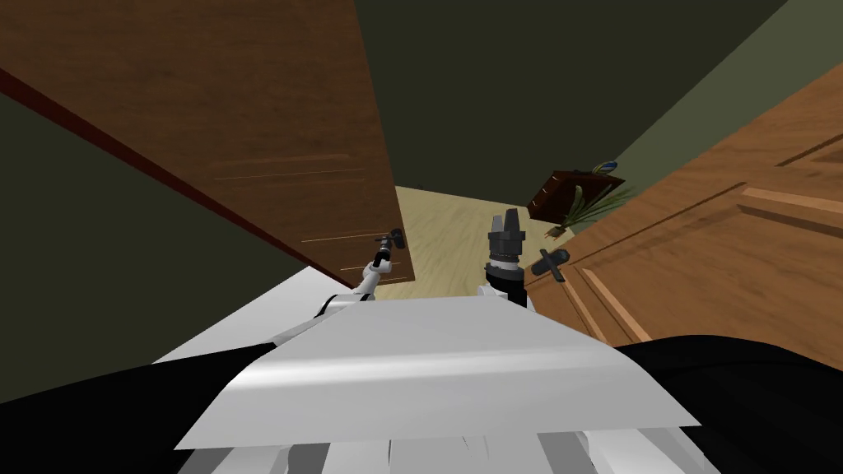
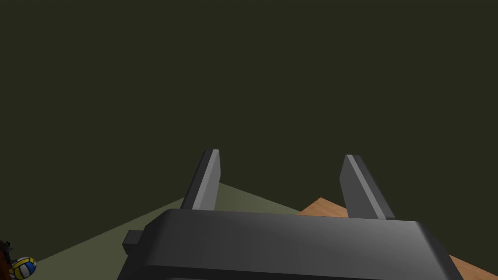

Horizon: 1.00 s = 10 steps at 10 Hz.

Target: Push the door open

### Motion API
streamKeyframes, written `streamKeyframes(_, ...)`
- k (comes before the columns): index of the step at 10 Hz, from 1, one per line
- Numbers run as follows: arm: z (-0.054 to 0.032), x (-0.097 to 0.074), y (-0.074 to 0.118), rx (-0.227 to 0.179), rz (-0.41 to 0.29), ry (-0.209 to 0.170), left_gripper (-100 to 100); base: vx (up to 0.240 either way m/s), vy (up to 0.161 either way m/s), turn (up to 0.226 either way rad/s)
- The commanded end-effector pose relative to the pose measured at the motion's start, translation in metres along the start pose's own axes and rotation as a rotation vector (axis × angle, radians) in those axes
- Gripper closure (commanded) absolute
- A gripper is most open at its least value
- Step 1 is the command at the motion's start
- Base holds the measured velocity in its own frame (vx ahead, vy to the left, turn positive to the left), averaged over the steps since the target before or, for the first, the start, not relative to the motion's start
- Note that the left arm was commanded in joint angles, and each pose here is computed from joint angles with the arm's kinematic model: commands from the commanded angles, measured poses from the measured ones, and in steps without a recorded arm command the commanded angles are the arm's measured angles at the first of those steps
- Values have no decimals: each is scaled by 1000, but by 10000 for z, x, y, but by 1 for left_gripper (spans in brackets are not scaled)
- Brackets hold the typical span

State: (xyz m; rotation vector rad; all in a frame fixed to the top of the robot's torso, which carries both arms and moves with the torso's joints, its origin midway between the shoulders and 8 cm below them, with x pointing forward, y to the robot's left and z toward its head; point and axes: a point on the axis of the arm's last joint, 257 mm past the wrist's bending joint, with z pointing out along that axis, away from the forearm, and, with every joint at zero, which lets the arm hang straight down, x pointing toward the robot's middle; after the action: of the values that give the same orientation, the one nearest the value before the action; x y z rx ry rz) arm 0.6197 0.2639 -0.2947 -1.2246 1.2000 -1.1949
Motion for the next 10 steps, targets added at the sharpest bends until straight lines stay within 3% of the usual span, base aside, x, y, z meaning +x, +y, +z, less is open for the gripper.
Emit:
streamKeyframes(1,21,-130,-43,10,6,-23,100,172,-77,118)
streamKeyframes(10,3,-504,-40,10,5,-105,100,190,-112,121)
